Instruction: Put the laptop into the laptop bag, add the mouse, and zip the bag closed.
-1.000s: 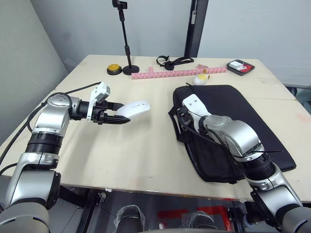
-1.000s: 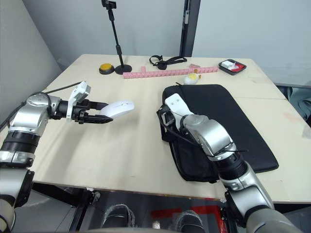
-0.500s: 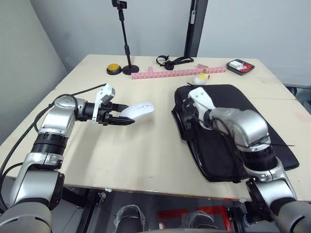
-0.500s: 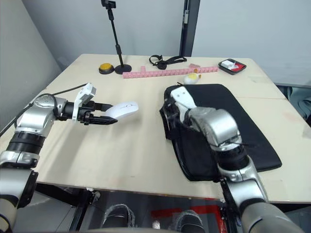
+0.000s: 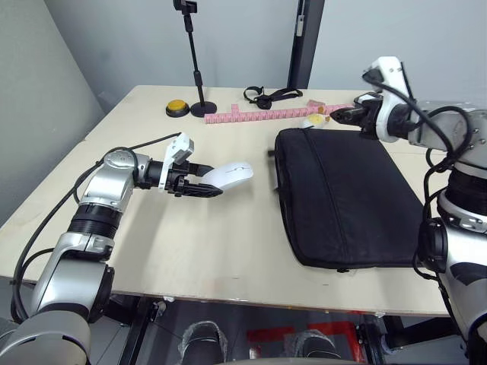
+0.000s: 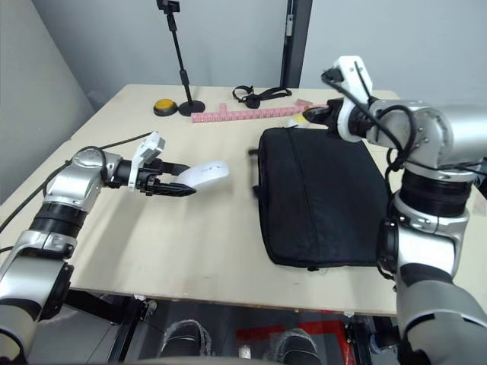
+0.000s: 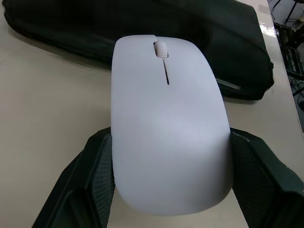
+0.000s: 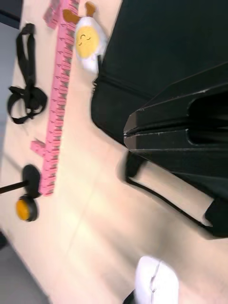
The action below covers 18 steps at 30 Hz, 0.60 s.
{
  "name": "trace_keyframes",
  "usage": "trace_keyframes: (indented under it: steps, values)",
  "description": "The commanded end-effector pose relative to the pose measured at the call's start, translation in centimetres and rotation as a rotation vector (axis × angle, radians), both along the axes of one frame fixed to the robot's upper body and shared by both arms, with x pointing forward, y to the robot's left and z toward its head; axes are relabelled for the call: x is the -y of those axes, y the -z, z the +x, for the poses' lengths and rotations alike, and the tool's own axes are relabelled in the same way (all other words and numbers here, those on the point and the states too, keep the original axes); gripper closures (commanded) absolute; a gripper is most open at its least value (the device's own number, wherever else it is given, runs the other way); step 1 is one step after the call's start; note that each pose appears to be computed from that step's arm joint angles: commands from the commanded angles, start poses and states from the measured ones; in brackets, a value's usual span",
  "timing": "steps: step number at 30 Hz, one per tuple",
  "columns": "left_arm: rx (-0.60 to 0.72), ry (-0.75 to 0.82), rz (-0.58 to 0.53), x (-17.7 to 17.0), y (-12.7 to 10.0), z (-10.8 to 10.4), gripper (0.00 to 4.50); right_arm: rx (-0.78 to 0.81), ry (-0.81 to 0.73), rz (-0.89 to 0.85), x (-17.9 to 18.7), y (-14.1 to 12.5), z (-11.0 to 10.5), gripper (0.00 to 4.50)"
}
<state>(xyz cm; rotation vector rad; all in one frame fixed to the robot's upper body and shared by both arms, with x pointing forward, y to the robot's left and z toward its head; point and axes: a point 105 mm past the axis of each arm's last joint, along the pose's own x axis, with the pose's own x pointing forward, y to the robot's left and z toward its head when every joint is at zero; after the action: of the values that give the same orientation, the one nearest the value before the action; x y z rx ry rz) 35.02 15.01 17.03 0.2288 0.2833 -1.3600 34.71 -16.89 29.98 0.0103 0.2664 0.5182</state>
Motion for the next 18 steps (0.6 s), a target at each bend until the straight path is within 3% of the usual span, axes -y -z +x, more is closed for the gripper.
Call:
trace_keyframes:
  steps: [1, 7, 9, 15, 18]
  values:
    - [0.033, 0.022, -0.003, 0.4, -0.8, 0.2, 1.71, 0.025, -0.018, 0.001, 0.1, -0.5, -0.5, 4.48]
    - [0.022, 0.022, -0.007, 0.1, -0.9, 0.2, 1.71, 0.02, 0.002, -0.046, -0.2, 2.0, 0.2, 4.48]
    - [0.019, 0.014, -0.007, -0.4, -1.1, 0.2, 1.71, -0.023, -0.032, 0.007, -1.1, 3.3, 0.1, 3.94]
    - [0.002, -0.019, 0.057, -2.8, -0.8, -0.2, 1.71, -0.102, -0.127, -0.055, -5.0, 7.8, -0.6, 2.01]
    - [-0.002, -0.048, 0.085, -4.3, -0.8, -0.6, 1.71, -0.155, -0.028, -0.061, -6.1, 10.4, 1.1, 0.97]
